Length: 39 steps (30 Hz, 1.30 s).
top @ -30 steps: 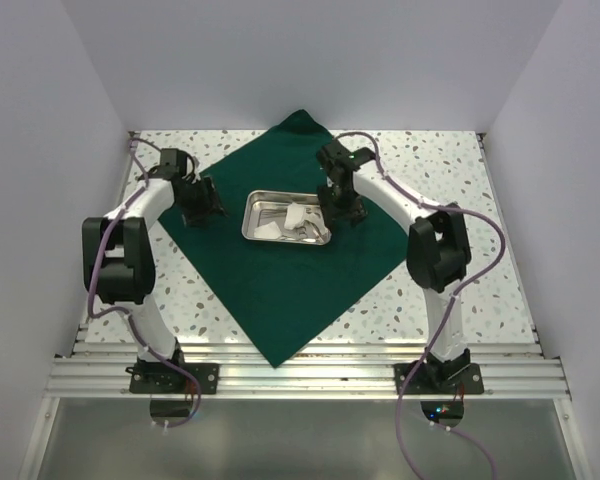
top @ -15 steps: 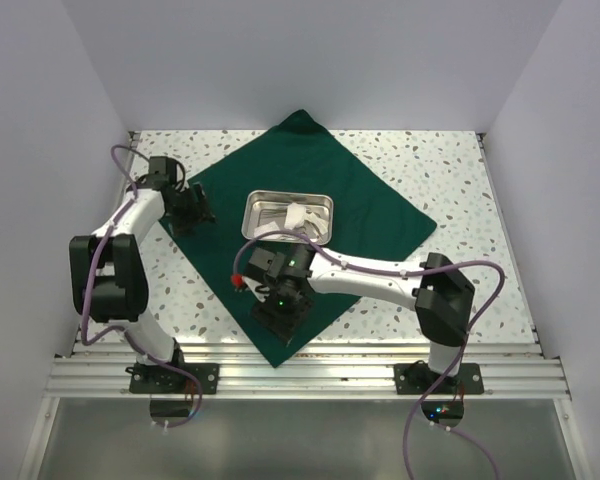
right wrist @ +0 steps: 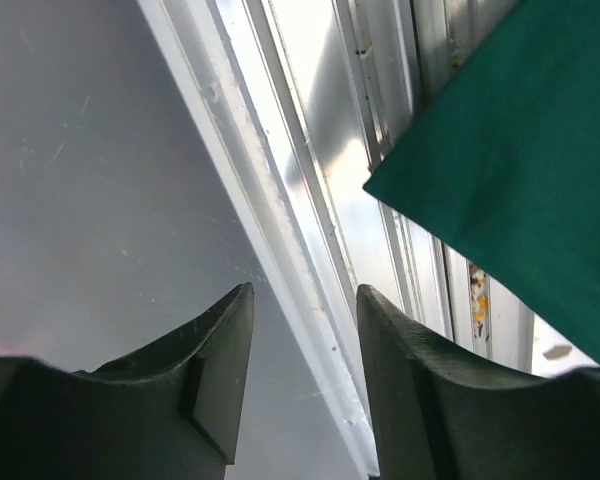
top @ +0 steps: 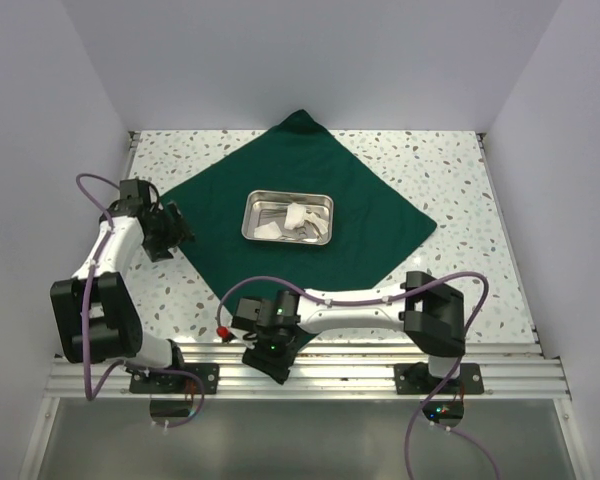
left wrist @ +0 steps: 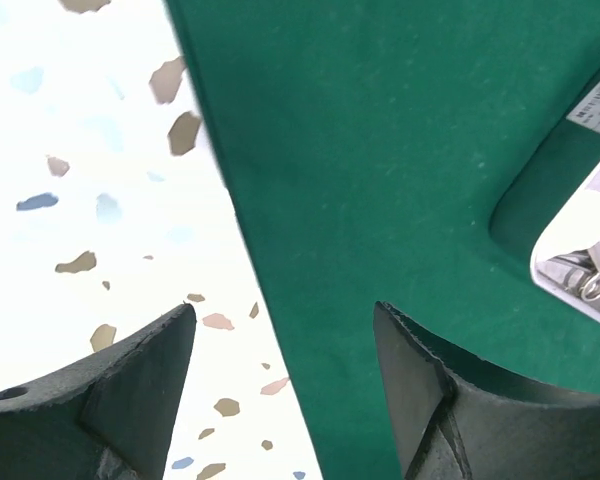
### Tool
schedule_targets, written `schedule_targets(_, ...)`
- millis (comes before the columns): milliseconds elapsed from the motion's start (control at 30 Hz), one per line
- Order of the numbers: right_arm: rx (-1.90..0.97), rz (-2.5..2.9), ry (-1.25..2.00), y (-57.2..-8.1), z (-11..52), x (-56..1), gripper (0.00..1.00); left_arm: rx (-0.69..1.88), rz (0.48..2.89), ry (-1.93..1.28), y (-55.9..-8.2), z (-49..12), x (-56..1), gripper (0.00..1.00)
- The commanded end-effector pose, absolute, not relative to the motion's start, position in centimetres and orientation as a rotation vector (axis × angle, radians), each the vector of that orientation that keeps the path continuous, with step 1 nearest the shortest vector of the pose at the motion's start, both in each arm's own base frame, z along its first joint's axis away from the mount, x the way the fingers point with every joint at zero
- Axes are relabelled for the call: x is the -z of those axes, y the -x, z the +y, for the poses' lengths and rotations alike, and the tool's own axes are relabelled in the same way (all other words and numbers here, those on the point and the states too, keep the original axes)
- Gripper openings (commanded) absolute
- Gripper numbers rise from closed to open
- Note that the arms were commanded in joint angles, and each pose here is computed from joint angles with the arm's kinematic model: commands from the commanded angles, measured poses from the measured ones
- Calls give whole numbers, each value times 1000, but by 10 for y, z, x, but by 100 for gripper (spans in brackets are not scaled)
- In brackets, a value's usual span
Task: Prepare the surgical pack
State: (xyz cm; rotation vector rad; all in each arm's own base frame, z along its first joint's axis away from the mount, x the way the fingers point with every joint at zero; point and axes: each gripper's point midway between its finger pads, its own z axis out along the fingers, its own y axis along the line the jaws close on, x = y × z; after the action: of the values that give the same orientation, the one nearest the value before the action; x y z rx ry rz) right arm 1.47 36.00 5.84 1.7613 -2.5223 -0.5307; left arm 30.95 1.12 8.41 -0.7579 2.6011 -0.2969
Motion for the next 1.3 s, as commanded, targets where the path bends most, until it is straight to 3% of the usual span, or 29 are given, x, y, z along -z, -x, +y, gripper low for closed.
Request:
schedule_targets(0, 554, -2529, -1826, -19, 377, -55, 48, 308, 2564, 794, -303, 15, -92, 76)
schedule_targets(933, 383, -2595, -1865, -43, 395, -14, 40, 272, 2554, 838, -284, 43, -90, 76)
schedule_targets(1267, 335, -2676, -1849, -52, 389, -20, 14, 292, 2555, 841, -284, 44, -86, 76)
